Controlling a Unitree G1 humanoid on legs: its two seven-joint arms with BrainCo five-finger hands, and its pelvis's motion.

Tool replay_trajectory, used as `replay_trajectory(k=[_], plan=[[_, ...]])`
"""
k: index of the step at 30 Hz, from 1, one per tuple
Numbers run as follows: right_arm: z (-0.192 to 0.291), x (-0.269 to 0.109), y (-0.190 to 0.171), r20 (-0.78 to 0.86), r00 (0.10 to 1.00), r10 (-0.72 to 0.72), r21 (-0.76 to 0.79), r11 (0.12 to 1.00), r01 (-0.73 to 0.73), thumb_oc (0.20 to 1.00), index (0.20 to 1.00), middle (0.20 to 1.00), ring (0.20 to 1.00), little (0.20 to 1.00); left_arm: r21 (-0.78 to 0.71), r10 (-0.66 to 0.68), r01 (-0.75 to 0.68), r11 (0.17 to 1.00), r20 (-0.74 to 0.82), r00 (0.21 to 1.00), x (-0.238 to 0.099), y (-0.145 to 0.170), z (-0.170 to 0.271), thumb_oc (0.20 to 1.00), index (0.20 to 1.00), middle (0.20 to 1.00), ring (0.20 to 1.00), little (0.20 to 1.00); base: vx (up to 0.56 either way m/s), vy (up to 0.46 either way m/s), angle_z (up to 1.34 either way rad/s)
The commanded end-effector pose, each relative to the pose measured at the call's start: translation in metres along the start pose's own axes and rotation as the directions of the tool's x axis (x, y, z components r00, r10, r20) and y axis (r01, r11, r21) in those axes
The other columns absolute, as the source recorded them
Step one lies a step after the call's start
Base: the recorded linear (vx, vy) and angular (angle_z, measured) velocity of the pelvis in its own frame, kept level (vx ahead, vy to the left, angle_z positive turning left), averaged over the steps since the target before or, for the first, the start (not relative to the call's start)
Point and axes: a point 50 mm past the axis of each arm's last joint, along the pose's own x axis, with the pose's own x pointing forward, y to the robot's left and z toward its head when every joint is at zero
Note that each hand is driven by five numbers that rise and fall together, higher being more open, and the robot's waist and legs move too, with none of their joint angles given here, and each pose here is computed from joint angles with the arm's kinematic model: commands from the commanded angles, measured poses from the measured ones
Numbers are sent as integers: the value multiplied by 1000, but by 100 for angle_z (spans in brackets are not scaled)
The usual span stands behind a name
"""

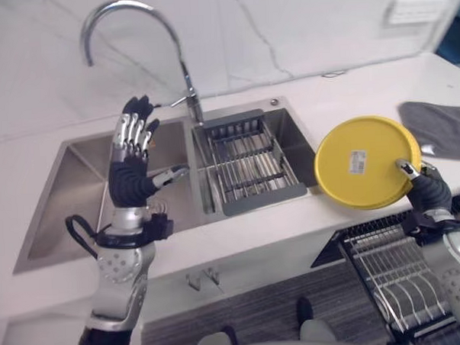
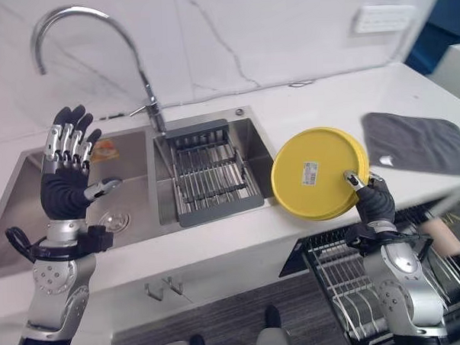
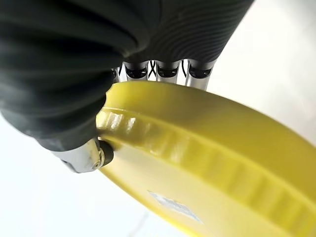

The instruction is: Place the dishes in the dishwasher.

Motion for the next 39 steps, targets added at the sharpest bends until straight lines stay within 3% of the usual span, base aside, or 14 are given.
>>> replay_trajectory(k=[1,18,28,33,39], plan=[[57,9,7,319,946,66,-15,998,-65,200,200,200,200,200,91,-84,77,993,70,994,-2,-3,13,1000,1000,1000,1000,1000,-148,251,9],[66,13,13,372,923,96,0,995,-103,200,200,200,200,200,152,-124,113,982,64,990,5,-22,8,1000,1000,1000,1000,1000,-112,29,-61],[63,4,20,371,916,154,41,983,-181,200,200,200,200,200,229,-178,152,962,98,979,8,-25,12,1000,1000,1000,1000,1000,-15,-618,-23],[66,16,34,337,911,235,-2,968,-249,200,200,200,200,200,122,-77,72,990,34,996,0,-19,4,1000,1000,1000,1000,1000,-34,-562,-12],[59,16,35,299,917,266,-50,963,-263,200,200,200,200,200,101,-73,75,992,-26,997,-13,-21,-5,1000,1000,1000,1000,1000,22,-267,45]])
